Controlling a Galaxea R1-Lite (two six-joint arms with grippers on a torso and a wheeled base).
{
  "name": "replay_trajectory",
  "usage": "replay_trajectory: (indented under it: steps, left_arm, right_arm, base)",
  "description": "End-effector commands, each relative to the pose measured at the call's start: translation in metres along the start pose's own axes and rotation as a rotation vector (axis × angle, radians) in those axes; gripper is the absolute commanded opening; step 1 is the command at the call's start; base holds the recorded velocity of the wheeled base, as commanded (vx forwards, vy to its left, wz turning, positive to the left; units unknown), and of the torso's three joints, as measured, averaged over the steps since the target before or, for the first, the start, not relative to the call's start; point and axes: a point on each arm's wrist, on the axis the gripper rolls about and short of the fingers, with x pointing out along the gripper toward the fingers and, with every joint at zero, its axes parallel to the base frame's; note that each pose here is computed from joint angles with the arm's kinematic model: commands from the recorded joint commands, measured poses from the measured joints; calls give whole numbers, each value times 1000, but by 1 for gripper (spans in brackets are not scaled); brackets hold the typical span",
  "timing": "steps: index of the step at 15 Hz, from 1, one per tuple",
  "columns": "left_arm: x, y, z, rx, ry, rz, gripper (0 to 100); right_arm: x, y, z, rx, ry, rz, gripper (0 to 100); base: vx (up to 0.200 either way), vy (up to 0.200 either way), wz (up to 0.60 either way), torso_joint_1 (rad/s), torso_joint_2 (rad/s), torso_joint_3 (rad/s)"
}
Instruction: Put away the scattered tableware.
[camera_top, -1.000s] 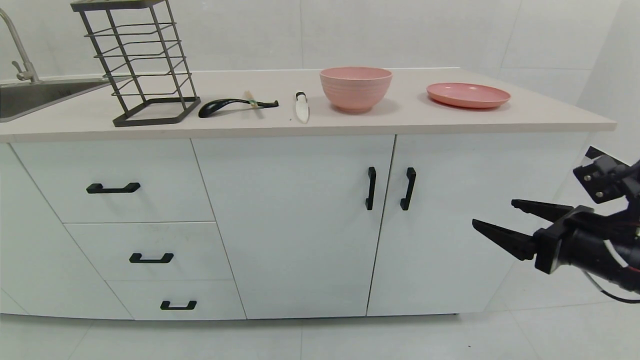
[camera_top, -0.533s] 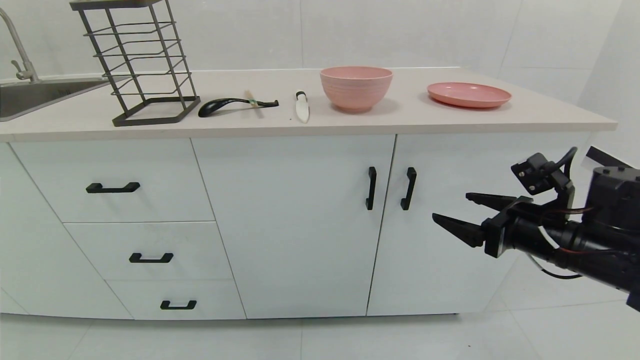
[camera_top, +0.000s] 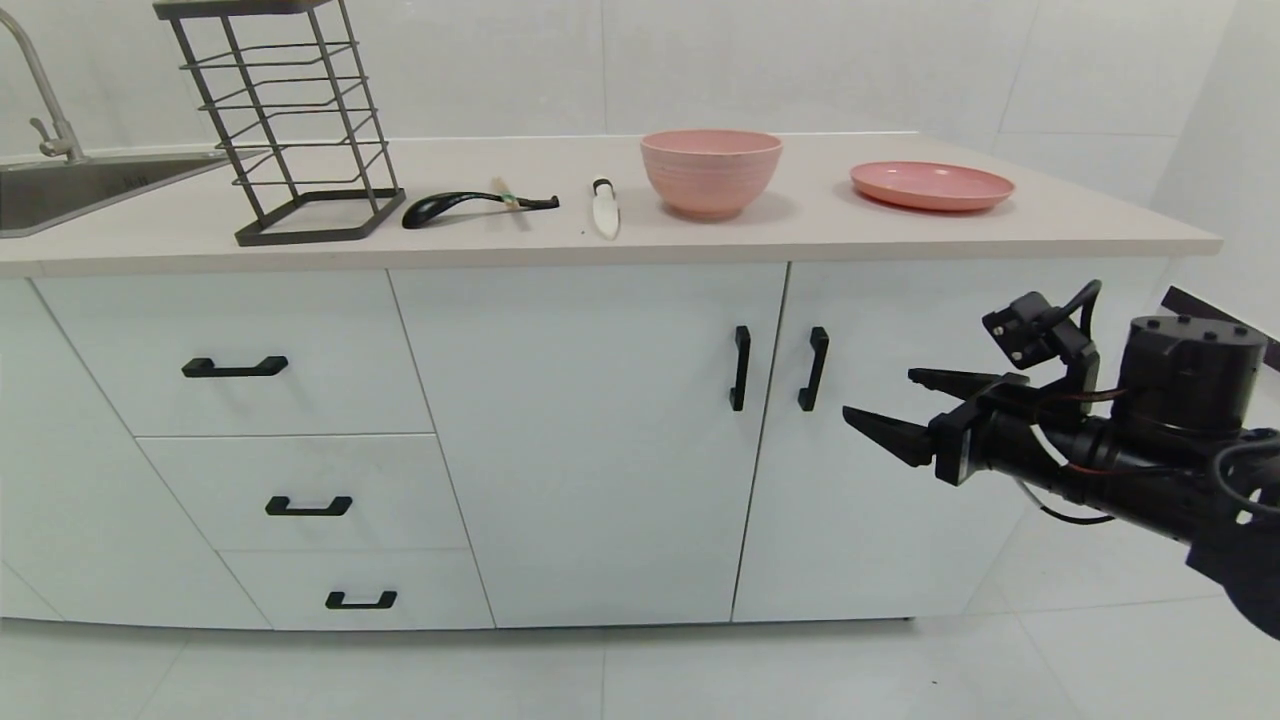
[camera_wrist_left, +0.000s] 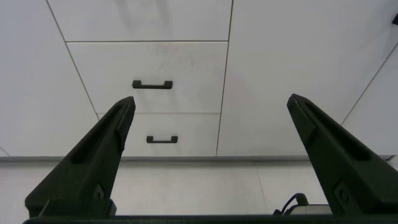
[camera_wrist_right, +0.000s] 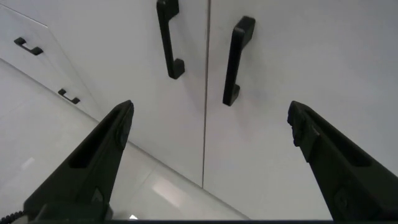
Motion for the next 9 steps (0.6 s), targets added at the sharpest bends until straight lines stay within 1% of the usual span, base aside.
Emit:
replay_trajectory:
  steps: [1, 3, 6, 7, 9]
  left_arm:
    - [0, 0, 0, 0, 1, 0, 100]
    - [0, 0, 0, 0, 1, 0, 100]
    - [0, 0, 0, 3, 2, 0, 100]
    - [0, 0, 0, 8, 2, -3, 100]
    - [0, -1, 0, 0, 2, -23, 100]
  right_arm:
    - [21, -6, -9, 5, 17, 3, 100]
    - [28, -7, -16, 1, 13, 15, 100]
    - [30, -4, -16, -10, -2, 46, 100]
    - [29, -2, -17, -32, -19, 86, 100]
    - [25, 1, -22, -40, -19, 109, 100]
  base:
    - [0, 0, 0, 0, 0, 0]
    - [0, 0, 0, 0, 0, 0]
    - [0, 0, 0, 0, 0, 0]
    - [0, 0, 0, 0, 0, 0]
    - [0, 0, 0, 0, 0, 0]
